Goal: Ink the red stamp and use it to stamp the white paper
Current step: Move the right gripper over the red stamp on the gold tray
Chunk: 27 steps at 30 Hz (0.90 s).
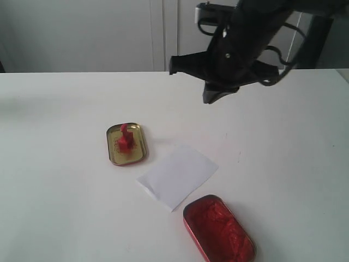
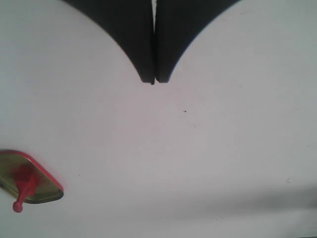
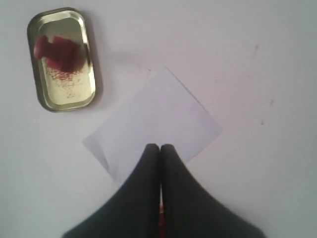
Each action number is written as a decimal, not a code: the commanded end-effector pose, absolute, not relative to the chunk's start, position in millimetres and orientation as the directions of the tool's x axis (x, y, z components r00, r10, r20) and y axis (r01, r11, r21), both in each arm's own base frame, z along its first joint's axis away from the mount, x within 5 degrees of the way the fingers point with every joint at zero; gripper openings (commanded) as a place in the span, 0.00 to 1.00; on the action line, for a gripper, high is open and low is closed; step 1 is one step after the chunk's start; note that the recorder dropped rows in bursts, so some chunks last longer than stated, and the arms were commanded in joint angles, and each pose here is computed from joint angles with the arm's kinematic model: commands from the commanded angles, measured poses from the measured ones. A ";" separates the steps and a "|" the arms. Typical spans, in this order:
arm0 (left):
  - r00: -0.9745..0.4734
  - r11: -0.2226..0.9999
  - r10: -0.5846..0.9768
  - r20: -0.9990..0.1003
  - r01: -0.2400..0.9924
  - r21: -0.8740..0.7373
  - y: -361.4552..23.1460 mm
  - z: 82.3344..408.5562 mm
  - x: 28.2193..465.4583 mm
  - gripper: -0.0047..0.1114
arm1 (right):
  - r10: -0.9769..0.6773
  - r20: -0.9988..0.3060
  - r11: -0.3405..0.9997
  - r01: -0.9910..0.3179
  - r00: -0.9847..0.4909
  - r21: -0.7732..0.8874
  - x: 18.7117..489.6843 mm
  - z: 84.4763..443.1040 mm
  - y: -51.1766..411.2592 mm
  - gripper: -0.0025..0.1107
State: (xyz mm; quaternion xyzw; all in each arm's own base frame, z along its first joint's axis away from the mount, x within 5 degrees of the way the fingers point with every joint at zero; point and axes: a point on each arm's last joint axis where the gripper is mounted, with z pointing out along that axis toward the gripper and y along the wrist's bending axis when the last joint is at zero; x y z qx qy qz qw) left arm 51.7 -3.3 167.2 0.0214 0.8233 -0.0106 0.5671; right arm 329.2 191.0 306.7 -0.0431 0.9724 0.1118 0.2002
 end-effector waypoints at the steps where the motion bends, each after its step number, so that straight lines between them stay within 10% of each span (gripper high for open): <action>1: -0.353 0.999 0.020 -0.935 0.046 0.005 -3.3 166.4 51.6 0.04 | -0.062 -0.376 0.970 -0.144 -0.925 0.194 337.1 300.4 223.7 0.02; 27: -0.353 0.999 0.020 -0.935 0.046 0.005 -3.3 166.4 51.6 0.04 | -0.114 -0.391 0.948 -0.217 -0.914 0.232 366.0 264.0 338.1 0.02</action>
